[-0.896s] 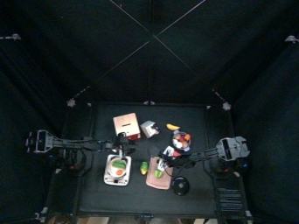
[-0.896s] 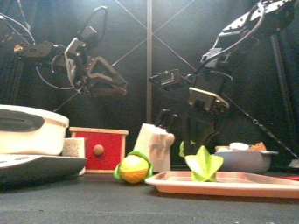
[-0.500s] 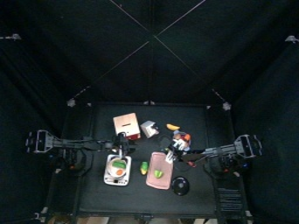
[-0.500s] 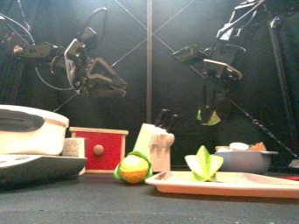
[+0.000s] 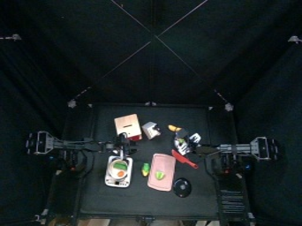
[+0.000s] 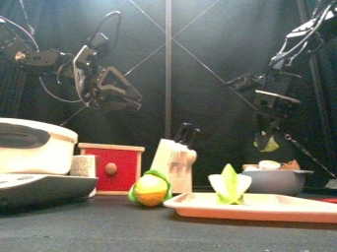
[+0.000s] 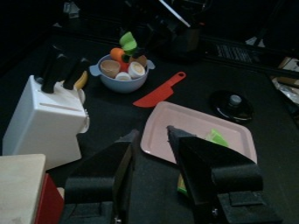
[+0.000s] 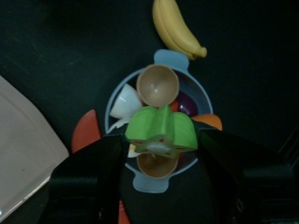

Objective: Place starfruit bottom in bowl

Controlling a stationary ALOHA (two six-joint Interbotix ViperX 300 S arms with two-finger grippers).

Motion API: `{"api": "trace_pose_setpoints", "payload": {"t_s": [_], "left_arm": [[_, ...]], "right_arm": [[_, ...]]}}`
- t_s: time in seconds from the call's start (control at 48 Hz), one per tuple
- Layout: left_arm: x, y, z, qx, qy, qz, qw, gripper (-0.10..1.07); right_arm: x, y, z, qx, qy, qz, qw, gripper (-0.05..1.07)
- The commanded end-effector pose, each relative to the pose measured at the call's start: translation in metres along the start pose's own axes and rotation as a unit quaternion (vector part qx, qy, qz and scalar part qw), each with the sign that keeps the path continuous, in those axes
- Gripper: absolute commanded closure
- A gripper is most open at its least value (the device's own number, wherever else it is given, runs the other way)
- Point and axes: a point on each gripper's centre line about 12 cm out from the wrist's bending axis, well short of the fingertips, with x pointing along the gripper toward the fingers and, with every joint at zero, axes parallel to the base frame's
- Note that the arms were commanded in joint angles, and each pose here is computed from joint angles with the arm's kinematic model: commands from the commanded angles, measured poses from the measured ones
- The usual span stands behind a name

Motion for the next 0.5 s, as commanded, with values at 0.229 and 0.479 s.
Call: {"api": "trace_pose_setpoints", "payload": {"t_s": [0.229, 0.479], "left_arm": [[0.0012, 0.0006, 0.0050, 0.000, -0.008, 0.001, 1.0000, 0.23], [0.0010, 0.0005, 0.0055, 0.000, -0.009, 0.001, 1.0000, 0.23]], "right_arm": [[0.0048, -0.0093, -0.0037, 0.041, -0.005, 0.033, 0.9986, 0.30], [0.0070, -0.0122, -0.0044, 0.039, -0.005, 0.028, 0.9988, 0.22]]}}
